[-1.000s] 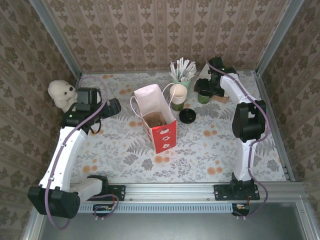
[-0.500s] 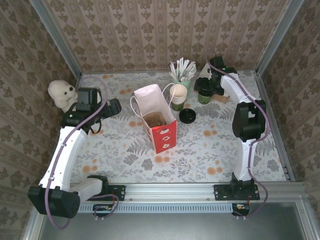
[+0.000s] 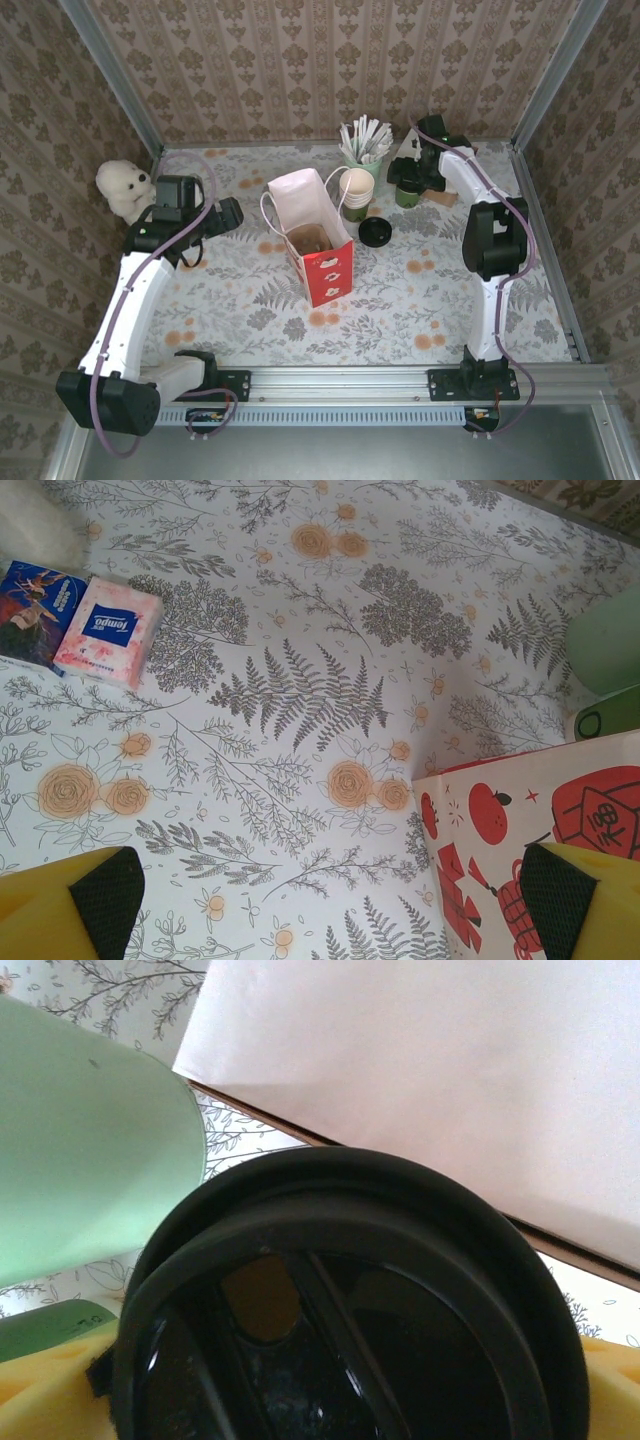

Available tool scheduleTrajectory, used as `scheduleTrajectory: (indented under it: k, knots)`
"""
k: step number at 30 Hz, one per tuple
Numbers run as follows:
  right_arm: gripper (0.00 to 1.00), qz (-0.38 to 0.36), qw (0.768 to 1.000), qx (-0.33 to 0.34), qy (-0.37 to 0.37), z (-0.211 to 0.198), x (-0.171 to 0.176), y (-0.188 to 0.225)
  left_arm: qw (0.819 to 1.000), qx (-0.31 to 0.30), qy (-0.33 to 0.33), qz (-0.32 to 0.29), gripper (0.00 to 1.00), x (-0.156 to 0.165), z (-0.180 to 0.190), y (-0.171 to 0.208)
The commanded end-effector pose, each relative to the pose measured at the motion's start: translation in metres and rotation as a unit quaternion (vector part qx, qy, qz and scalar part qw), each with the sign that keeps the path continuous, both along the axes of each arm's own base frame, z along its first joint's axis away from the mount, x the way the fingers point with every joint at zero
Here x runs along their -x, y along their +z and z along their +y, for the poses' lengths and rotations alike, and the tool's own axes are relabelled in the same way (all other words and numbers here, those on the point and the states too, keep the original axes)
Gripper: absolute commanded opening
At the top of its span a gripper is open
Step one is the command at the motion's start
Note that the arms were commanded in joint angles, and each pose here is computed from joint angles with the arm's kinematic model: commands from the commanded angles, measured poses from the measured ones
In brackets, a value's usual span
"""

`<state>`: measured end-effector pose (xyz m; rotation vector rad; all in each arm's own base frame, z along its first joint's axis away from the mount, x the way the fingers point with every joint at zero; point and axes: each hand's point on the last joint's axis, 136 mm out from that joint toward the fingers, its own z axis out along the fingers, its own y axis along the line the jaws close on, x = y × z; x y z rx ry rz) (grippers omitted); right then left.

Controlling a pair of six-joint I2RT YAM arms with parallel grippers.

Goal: Pack the takeout coffee

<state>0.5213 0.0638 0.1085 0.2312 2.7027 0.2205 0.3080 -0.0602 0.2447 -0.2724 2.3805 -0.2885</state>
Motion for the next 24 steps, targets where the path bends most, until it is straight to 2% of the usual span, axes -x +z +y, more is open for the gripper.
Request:
scheduleTrajectory:
  k: [1, 4, 10, 18, 24]
  knots:
    - [0.92, -0.002, 1.0, 0.008, 0.0, -0.005, -0.001, 0.007, 1.0, -0.004, -0.005, 0.014, 1.0, 0.001, 0.001, -0.009]
    - [0.87, -0.009, 1.0, 0.008, -0.003, -0.005, 0.004, 0.015, 1.0, -0.002, -0.008, 0.016, 1.0, 0.001, -0.001, -0.009]
    - [0.86, -0.016, 1.0, 0.016, -0.022, -0.014, 0.038, 0.032, 0.999, 0.025, -0.032, 0.0, 1.0, -0.004, -0.013, -0.002]
    - [0.84, -0.012, 0.999, -0.012, -0.044, -0.01, 0.122, 0.034, 0.991, 0.078, -0.087, -0.061, 1.0, -0.012, -0.039, 0.027]
    - [0.84, -0.001, 1.0, -0.027, -0.003, 0.022, 0.186, 0.027, 0.984, 0.09, -0.114, -0.099, 1.0, -0.013, -0.047, 0.057]
